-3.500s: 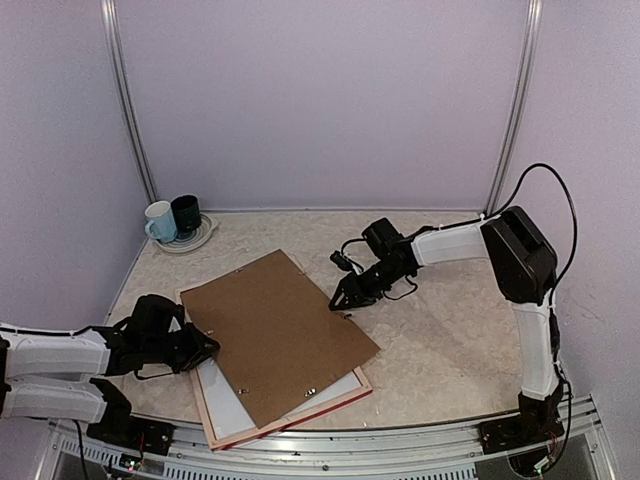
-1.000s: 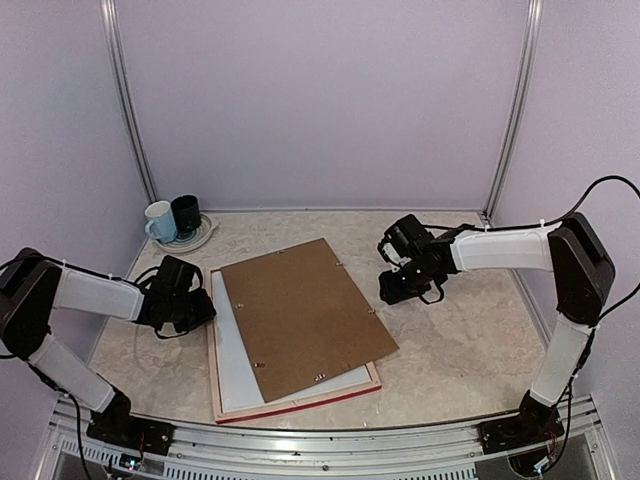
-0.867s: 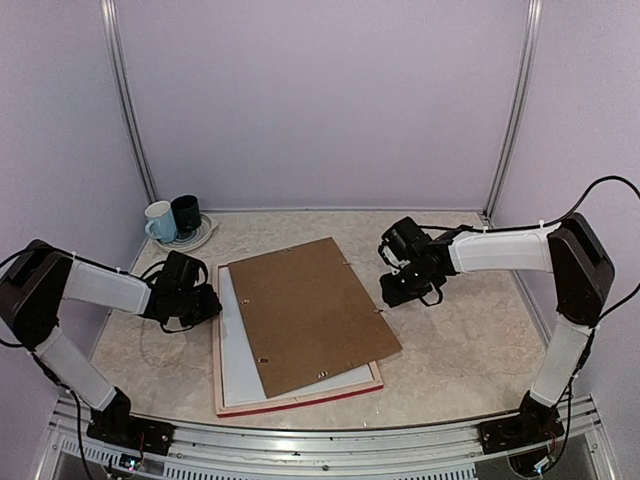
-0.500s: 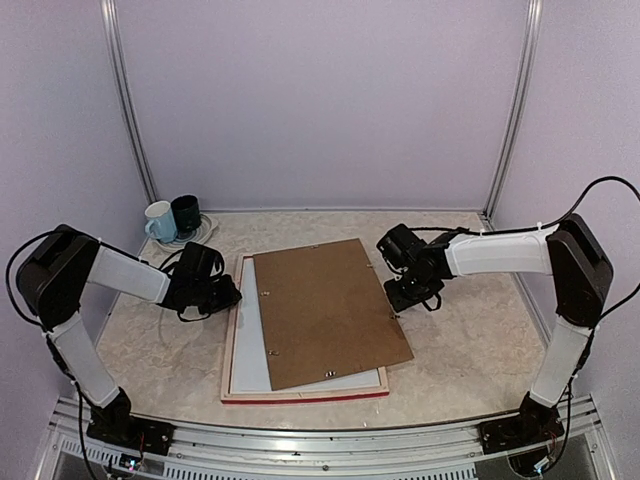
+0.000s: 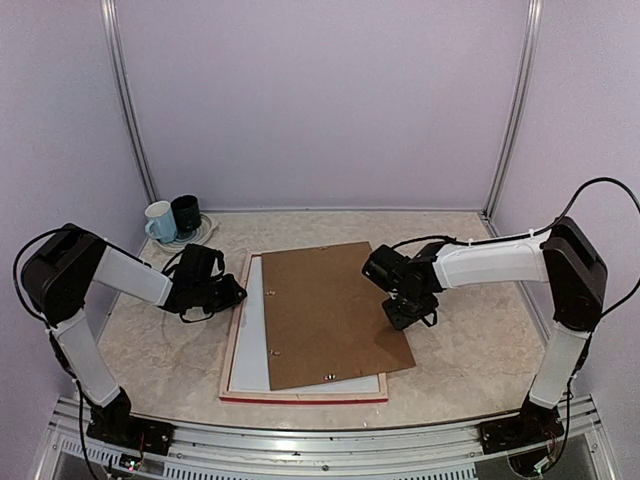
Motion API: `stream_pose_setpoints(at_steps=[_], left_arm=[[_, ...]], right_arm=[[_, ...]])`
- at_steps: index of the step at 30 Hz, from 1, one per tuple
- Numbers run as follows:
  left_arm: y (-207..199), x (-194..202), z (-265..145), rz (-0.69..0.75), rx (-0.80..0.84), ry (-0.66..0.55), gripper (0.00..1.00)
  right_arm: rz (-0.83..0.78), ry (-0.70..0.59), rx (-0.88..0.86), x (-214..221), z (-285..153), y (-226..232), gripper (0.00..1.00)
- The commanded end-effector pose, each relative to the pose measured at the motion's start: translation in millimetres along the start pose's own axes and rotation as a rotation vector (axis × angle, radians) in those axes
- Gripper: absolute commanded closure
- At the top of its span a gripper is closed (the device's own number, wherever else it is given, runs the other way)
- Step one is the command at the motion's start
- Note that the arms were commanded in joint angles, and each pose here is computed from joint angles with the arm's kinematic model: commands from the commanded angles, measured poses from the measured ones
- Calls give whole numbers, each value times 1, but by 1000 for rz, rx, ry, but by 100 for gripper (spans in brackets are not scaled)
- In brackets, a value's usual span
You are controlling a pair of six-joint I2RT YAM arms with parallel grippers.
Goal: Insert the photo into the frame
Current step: Adjust the frame body at the center of the board, then adjust the backboard on the frame body.
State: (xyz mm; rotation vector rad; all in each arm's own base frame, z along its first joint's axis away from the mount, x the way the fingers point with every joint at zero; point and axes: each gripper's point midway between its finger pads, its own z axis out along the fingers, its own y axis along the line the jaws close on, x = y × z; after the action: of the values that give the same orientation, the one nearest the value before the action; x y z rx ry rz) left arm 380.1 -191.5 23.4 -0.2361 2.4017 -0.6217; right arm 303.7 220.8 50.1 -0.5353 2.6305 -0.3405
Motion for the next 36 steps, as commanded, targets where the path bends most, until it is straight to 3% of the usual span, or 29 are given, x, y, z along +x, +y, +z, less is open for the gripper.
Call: stream_pose_setpoints(at_steps=[1,12,23,30,36], left_arm=[[0,30,5,-41,60,109,80],[-1,31,2,-55,77,109,80],[0,33,4,-61,82,116,79],[0,33,4,-63,86,119,80],[0,35,5,-66,91,126,79]], right_arm=[[19,18,23,10,-8,-7,56],[-10,19,-36,15,-10,13,56],[-20,8,10,12,-17,13,56],[1,-74,20,-25,-39,1,53],[39,-110,21,-72,-19,-11,46]])
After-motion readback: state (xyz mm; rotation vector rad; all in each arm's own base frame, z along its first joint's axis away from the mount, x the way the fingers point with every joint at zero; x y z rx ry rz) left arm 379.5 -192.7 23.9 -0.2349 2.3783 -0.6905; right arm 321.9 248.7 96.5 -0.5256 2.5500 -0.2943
